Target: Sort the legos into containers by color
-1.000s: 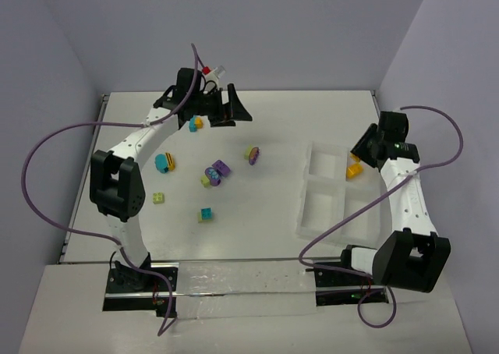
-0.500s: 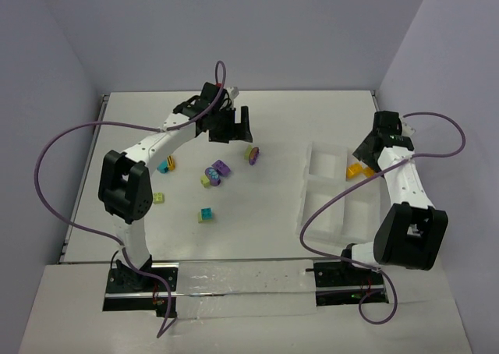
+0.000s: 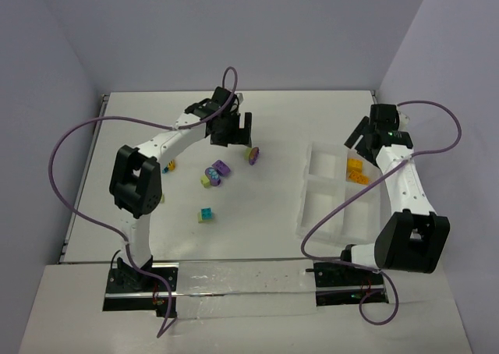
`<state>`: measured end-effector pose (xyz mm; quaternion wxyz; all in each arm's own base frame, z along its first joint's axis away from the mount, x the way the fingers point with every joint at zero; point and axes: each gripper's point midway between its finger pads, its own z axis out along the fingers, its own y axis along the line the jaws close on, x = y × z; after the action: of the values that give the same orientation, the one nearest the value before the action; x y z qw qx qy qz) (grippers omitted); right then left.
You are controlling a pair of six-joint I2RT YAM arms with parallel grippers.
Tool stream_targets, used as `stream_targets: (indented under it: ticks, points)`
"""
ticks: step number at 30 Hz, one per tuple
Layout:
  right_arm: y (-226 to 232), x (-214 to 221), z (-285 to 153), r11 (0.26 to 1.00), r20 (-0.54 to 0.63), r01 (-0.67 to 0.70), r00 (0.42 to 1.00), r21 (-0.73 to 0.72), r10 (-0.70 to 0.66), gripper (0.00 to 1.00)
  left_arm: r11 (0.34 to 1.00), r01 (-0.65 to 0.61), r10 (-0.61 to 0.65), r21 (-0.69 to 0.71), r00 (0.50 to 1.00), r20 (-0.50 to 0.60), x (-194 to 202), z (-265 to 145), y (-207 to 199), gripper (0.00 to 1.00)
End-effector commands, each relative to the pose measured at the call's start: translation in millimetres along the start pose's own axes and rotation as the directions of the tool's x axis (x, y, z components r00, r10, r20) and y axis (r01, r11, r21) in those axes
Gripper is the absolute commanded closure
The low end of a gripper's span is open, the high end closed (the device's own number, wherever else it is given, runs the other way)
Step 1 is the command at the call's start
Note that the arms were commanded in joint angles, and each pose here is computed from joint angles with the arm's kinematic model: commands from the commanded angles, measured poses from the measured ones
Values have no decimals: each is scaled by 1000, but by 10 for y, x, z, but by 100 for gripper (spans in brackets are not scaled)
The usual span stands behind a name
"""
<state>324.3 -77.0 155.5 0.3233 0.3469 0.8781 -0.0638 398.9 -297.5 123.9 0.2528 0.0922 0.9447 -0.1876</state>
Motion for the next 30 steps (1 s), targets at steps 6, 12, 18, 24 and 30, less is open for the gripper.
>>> stream_targets:
  ticks: [6, 12, 18, 24, 30]
  points:
    - [492, -264, -544, 979, 117, 53, 993, -195, -31, 7, 989, -77, 82, -128, 996, 36, -186, 174, 3, 8]
    - [534, -251, -557, 977, 111, 66, 993, -203, -44, 7, 980, -142, 145, -138, 989, 14, -168, 318, -125, 11]
    - [553, -219, -542, 975, 101, 75, 993, -209, -55, 6, 968, -192, 191, -160, 981, -18, 49, 456, -236, 14]
    - [573, -218, -524, 974, 95, 76, 994, -215, -56, 6, 969, -43, 43, -242, 999, -6, 169, 585, -174, 28]
    - [618, -220, -538, 970, 89, 78, 994, -230, -58, 6, 965, -23, 32, -260, 999, 30, 33, 647, -207, 6]
